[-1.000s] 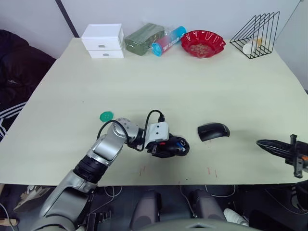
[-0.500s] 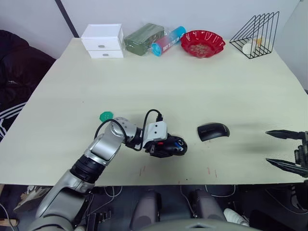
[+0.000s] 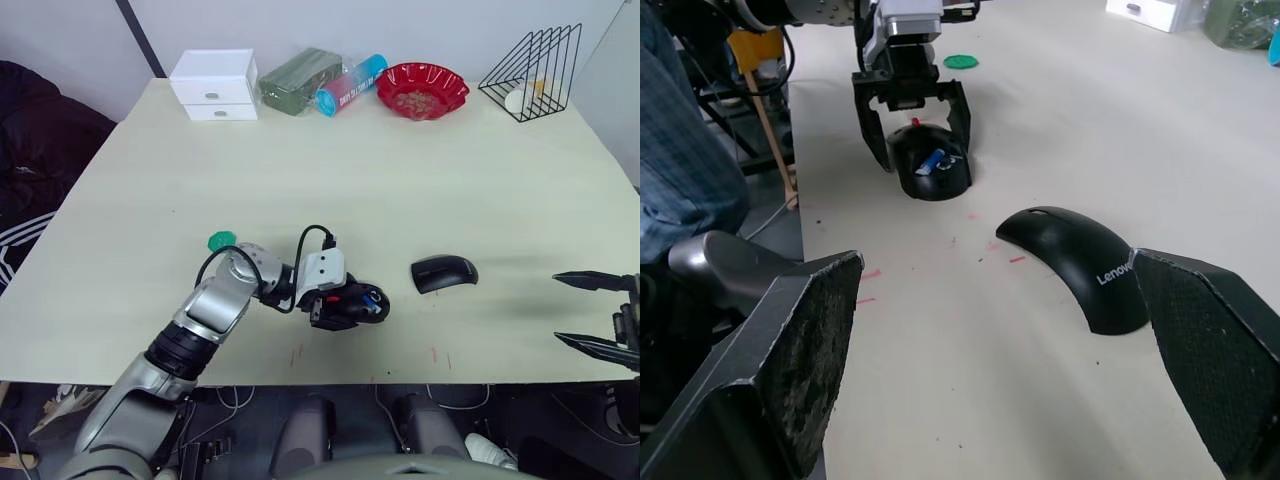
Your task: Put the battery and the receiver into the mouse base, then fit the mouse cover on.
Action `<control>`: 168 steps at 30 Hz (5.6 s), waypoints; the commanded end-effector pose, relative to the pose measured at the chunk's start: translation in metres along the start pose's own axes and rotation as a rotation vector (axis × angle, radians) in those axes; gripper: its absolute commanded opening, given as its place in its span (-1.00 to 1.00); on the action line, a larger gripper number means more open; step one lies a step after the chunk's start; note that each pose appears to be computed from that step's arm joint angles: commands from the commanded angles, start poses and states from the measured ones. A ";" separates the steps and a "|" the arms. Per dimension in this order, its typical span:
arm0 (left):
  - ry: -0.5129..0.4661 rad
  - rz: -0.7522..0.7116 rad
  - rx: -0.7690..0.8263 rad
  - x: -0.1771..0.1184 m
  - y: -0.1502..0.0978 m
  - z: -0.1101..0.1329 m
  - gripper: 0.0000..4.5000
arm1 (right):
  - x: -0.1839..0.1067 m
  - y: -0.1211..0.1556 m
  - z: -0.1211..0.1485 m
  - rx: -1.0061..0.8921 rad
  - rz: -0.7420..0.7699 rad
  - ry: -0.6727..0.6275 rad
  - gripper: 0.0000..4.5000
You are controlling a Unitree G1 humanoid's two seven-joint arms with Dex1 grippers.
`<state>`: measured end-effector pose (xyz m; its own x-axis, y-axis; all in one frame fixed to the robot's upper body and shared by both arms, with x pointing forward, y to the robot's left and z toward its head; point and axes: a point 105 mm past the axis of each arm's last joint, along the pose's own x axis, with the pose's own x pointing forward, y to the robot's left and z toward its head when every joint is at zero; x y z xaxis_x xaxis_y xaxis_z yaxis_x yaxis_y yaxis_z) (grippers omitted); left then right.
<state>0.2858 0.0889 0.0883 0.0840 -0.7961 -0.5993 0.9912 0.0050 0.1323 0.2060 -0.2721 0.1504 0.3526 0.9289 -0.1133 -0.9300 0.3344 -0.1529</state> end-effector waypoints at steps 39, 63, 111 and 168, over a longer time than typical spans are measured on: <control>-0.288 0.035 -0.020 -0.128 -0.043 0.020 0.89 | 0.061 -0.079 -0.028 -0.110 0.032 0.261 1.00; -0.330 0.020 0.012 -0.142 -0.061 0.034 0.89 | 0.096 -0.094 -0.039 -0.117 0.200 0.399 1.00; -0.460 0.129 0.000 -0.167 -0.059 0.017 1.00 | 0.112 -0.097 -0.041 -0.108 0.233 0.409 0.06; -0.334 0.004 0.038 -0.167 -0.052 0.002 1.00 | 0.207 0.038 0.017 -0.226 0.073 0.519 0.03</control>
<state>0.2243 0.2206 0.1761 0.0941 -0.9494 -0.2996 0.9871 0.0497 0.1524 0.2447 -0.0695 0.1306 0.3372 0.7221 -0.6041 -0.9367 0.1935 -0.2917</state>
